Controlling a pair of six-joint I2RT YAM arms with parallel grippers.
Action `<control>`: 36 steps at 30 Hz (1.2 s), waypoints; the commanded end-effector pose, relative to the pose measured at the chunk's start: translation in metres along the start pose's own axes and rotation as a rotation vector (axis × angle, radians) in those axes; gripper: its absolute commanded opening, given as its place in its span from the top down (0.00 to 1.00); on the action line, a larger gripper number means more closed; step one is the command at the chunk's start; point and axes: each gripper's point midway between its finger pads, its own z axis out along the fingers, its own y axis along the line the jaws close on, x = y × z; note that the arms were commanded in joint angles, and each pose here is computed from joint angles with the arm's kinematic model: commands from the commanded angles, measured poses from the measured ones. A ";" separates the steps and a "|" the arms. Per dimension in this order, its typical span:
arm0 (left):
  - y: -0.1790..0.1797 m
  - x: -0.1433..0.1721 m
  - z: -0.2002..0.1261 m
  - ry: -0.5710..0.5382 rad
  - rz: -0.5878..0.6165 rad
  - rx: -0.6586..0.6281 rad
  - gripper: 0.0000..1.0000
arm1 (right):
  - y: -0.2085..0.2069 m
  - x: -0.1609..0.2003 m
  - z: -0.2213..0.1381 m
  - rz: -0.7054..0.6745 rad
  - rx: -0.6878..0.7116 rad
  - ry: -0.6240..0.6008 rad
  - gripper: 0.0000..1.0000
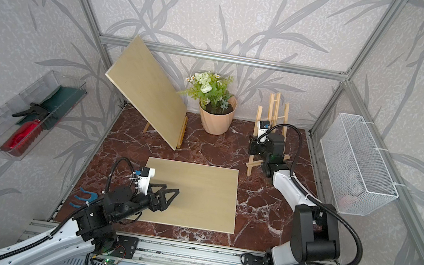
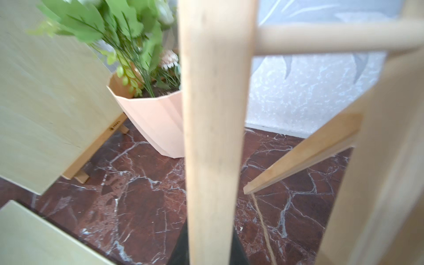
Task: Disassemble the easel
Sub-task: Pick up the easel from the corner of the board, then fold up the easel.
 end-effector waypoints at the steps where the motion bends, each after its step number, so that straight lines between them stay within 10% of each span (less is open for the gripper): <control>1: 0.002 -0.001 -0.001 -0.014 -0.001 -0.007 0.02 | 0.032 -0.054 -0.052 0.043 -0.110 -0.143 1.00; 10: -0.003 -0.013 -0.008 -0.062 -0.017 0.009 0.06 | 0.143 -0.049 -0.153 0.189 -0.650 -0.120 1.00; 14: -0.007 -0.023 -0.008 -0.075 -0.011 -0.014 0.23 | 0.193 -0.015 -0.172 0.133 -0.823 -0.016 1.00; 36: -0.037 -0.053 0.048 0.030 -0.001 -0.107 0.56 | 0.243 0.033 -0.195 0.104 -1.115 -0.046 1.00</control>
